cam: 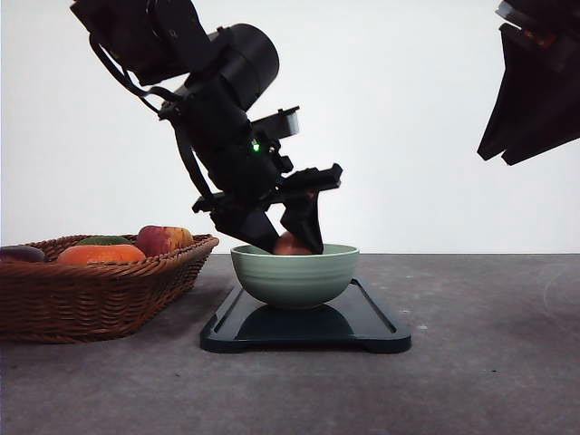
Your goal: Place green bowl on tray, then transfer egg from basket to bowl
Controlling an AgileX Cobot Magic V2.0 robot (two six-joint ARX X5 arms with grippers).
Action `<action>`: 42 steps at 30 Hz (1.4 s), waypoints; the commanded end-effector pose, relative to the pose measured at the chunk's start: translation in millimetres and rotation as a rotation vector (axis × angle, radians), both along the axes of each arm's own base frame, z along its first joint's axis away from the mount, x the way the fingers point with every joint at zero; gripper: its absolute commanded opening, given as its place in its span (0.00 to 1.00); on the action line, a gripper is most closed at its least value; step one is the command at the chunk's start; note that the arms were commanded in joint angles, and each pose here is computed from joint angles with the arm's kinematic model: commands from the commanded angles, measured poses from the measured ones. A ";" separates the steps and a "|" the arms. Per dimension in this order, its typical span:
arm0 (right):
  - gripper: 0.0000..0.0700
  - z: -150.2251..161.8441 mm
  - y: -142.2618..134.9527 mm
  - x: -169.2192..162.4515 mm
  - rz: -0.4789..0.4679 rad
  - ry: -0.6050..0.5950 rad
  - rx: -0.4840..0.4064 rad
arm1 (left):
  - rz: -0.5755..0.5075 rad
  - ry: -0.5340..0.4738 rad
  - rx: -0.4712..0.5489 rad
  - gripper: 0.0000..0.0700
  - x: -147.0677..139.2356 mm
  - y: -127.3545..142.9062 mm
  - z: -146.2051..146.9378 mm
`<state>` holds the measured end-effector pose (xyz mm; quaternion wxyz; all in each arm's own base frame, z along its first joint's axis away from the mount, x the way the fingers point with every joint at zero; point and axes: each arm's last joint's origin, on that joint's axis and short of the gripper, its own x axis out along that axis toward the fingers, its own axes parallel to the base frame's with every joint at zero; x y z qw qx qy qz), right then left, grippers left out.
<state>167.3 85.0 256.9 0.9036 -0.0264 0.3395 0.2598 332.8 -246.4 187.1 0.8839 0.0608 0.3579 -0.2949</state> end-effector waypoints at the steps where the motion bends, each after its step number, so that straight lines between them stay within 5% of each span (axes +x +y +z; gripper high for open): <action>1: 0.27 0.5 1.7 0.9 0.004 -0.004 0.004 | -0.012 0.001 0.008 0.38 2.7 -7.4 -5.7; 23: 0.27 0.5 1.7 1.0 0.003 -0.004 0.005 | -0.015 0.026 0.024 0.39 3.2 -10.3 -17.7; 32: 0.27 0.5 1.7 1.0 0.003 -0.003 0.005 | -0.015 0.026 0.024 0.62 4.0 -10.8 -15.6; 42: 0.26 0.5 1.7 1.0 0.003 -0.003 0.005 | -0.017 0.097 0.081 0.63 12.1 -16.8 26.0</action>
